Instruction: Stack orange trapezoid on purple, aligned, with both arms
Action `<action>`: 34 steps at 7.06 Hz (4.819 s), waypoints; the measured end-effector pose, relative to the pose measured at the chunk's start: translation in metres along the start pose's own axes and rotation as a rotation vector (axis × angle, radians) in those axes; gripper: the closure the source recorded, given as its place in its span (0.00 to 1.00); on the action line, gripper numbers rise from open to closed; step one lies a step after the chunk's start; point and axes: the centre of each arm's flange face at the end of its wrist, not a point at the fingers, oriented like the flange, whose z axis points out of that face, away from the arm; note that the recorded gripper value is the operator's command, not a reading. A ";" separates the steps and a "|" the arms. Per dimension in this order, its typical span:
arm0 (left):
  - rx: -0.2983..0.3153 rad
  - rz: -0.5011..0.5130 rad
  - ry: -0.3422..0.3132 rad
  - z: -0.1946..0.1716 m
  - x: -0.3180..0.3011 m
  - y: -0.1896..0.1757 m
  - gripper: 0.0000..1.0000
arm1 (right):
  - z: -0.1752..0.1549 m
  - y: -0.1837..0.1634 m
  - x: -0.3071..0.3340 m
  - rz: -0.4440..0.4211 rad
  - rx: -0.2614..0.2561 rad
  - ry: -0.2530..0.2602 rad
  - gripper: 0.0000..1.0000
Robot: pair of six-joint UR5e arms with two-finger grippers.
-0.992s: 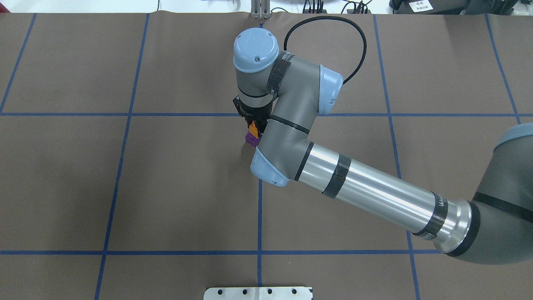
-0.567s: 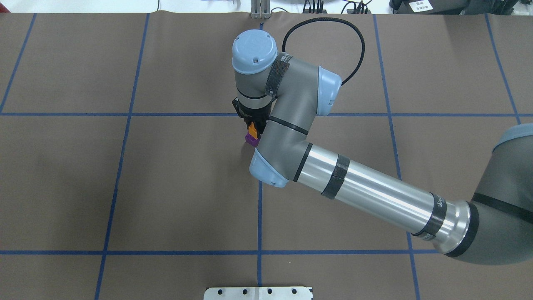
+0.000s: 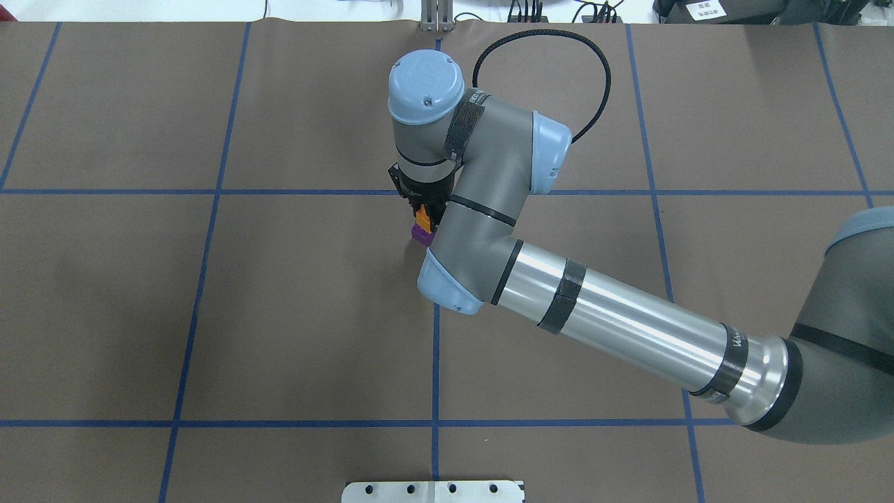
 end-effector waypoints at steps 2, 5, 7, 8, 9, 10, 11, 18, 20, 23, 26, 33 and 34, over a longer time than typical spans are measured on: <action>0.000 0.000 -0.001 0.000 0.000 0.000 0.00 | 0.004 0.000 -0.001 -0.003 -0.002 -0.004 1.00; -0.002 0.000 -0.001 0.001 0.000 -0.002 0.00 | 0.013 0.005 0.001 -0.009 -0.004 0.004 1.00; -0.004 -0.001 -0.001 0.003 -0.001 -0.003 0.00 | 0.024 0.006 0.001 -0.014 0.003 0.003 1.00; -0.004 0.000 -0.001 0.003 -0.001 -0.004 0.00 | 0.026 0.005 0.001 -0.016 0.005 0.001 1.00; -0.004 0.000 -0.001 0.003 -0.001 -0.004 0.00 | 0.027 0.006 0.001 -0.020 0.010 -0.001 1.00; -0.004 -0.001 -0.001 0.003 -0.001 -0.004 0.00 | 0.029 0.008 0.001 -0.028 0.018 -0.008 0.01; -0.003 0.000 -0.001 0.003 -0.001 -0.005 0.00 | 0.030 0.010 0.000 -0.038 0.023 -0.024 0.00; -0.017 -0.013 0.005 0.007 -0.005 -0.001 0.00 | -0.131 -0.094 0.021 -0.250 0.083 -0.072 0.00; -0.025 -0.020 0.013 0.009 -0.006 0.004 0.00 | -0.167 -0.205 0.098 -0.431 0.111 -0.001 0.00; -0.012 -0.038 0.112 0.004 -0.004 0.008 0.00 | -0.183 -0.404 0.299 -0.671 0.054 0.060 0.00; -0.014 -0.048 0.133 0.005 -0.006 0.014 0.00 | -0.165 -0.499 0.523 -0.831 0.027 0.066 0.00; -0.008 -0.084 0.178 -0.007 -0.061 0.063 0.00 | -0.137 -0.502 0.614 -0.840 0.032 0.048 0.00; -0.005 -0.094 0.177 -0.014 -0.070 0.070 0.00 | -0.136 -0.502 0.615 -0.836 0.027 0.044 0.00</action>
